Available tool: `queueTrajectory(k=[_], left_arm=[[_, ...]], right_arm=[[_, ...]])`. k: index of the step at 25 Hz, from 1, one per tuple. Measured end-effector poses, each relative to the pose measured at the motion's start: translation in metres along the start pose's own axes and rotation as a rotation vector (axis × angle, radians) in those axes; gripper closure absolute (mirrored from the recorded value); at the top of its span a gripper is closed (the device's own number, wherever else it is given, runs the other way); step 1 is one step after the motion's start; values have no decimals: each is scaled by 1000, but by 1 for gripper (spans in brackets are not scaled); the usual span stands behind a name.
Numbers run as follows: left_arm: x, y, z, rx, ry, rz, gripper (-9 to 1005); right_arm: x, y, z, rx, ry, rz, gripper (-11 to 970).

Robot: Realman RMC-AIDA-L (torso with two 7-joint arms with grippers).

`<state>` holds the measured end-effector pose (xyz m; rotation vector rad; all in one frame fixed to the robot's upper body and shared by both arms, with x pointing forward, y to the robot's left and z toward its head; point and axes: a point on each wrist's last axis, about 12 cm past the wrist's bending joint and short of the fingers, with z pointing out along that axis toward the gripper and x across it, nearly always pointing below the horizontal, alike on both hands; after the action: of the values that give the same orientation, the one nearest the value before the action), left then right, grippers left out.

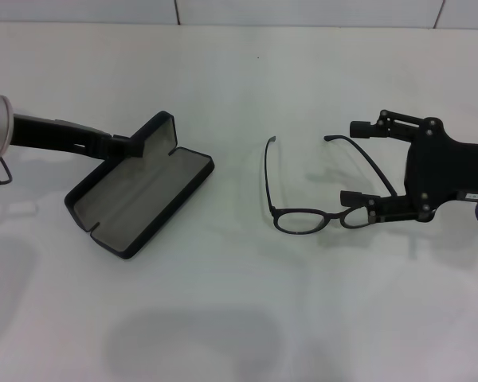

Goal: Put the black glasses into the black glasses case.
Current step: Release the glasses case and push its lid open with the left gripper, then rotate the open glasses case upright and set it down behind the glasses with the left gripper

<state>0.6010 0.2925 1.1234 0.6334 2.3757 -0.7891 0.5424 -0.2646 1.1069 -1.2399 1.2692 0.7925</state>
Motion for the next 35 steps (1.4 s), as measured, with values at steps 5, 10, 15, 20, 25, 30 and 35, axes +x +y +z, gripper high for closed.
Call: queueTrajectory(k=[5,10,15,20,25,30,35], left_arm=[[-4,-1,1,2,-2,24,685],[-19,-6,3,12,-48,104,767],[-50,-17,9,23,-79,296,781],[-86,-32,38,-21,-64,504,781],[-107,-57,71,-6,21,761,782],[-117,-82,101,25,48,900,782],[-116,-97,115,76,69,984,782]], right_arm=[[1,1,-1,2,2,-6,90],[2,2,-2,4,3,-7,90],[5,7,-3,9,3,-1,91],[11,16,-3,18,0,-6,91],[17,26,-5,31,-2,2,91],[21,34,-7,42,-2,22,90],[24,38,-10,52,2,32,90]])
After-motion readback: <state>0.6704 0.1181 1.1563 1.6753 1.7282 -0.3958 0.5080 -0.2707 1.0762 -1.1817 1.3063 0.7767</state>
